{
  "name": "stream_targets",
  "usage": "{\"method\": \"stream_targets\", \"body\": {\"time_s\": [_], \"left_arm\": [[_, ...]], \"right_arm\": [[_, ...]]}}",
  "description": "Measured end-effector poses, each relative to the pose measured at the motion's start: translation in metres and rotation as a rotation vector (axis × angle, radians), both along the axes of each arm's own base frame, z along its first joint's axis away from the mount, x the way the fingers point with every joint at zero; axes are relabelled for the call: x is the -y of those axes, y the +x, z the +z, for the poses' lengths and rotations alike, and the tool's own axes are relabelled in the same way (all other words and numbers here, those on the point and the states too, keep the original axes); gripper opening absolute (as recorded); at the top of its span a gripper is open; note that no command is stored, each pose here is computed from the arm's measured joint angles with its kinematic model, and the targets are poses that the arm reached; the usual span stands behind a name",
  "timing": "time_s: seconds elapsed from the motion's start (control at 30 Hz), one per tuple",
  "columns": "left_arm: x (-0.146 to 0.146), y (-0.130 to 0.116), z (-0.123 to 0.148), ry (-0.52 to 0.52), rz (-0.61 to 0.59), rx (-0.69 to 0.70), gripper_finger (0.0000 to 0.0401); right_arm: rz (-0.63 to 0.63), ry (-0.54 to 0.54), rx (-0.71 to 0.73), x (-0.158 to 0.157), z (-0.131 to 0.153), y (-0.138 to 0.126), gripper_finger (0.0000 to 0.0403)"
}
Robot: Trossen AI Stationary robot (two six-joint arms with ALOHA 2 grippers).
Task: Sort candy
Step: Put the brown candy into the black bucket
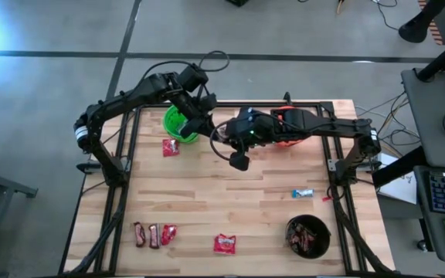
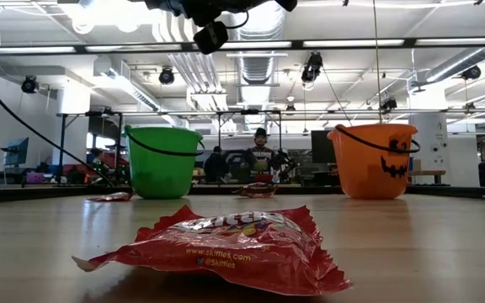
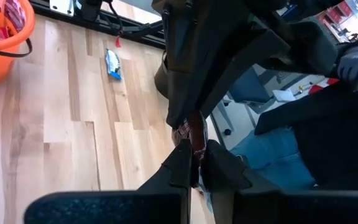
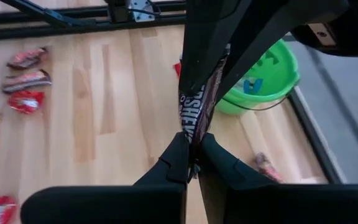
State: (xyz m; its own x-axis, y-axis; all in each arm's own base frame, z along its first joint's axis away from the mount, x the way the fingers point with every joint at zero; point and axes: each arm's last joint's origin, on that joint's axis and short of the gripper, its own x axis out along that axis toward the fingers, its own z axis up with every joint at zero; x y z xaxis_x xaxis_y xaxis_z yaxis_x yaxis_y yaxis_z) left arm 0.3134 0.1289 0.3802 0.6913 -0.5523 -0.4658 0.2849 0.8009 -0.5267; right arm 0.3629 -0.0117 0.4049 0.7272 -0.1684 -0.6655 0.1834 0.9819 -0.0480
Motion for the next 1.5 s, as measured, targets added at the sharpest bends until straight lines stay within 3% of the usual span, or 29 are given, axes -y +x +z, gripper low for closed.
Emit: {"method": "stream_targets", "body": {"time_s": [0.2, 0.37, 0.57, 0.8, 1.13, 1.5], "left_arm": [[0.000, 0.000, 0.000, 0.002, -0.001, 0.005, 0.0006], [0.000, -0.001, -0.001, 0.005, 0.000, -0.008, 0.0006], [0.001, -0.002, -0.003, 0.040, -0.005, -0.020, 0.0006], [0.007, 0.002, -0.004, 0.072, -0.019, -0.018, 0.0005], [0.024, 0.034, -0.021, 0.112, -0.120, 0.037, 0.0005], [0.048, 0.076, -0.040, 0.070, -0.151, 0.093, 0.0005]], "right_arm": [[-0.002, 0.083, 0.009, -0.001, 0.003, -0.004, 0.0018], [0.019, 0.131, 0.001, -0.003, 0.006, -0.011, 0.0049], [0.003, 0.113, 0.025, -0.003, 0.016, -0.021, 0.0106], [-0.155, 0.033, -0.023, 0.001, 0.032, -0.060, 0.0147], [-0.331, 0.085, -0.116, 0.002, 0.043, -0.110, 0.0146], [-0.346, 0.077, -0.228, 0.002, 0.038, -0.123, 0.0131]]}}
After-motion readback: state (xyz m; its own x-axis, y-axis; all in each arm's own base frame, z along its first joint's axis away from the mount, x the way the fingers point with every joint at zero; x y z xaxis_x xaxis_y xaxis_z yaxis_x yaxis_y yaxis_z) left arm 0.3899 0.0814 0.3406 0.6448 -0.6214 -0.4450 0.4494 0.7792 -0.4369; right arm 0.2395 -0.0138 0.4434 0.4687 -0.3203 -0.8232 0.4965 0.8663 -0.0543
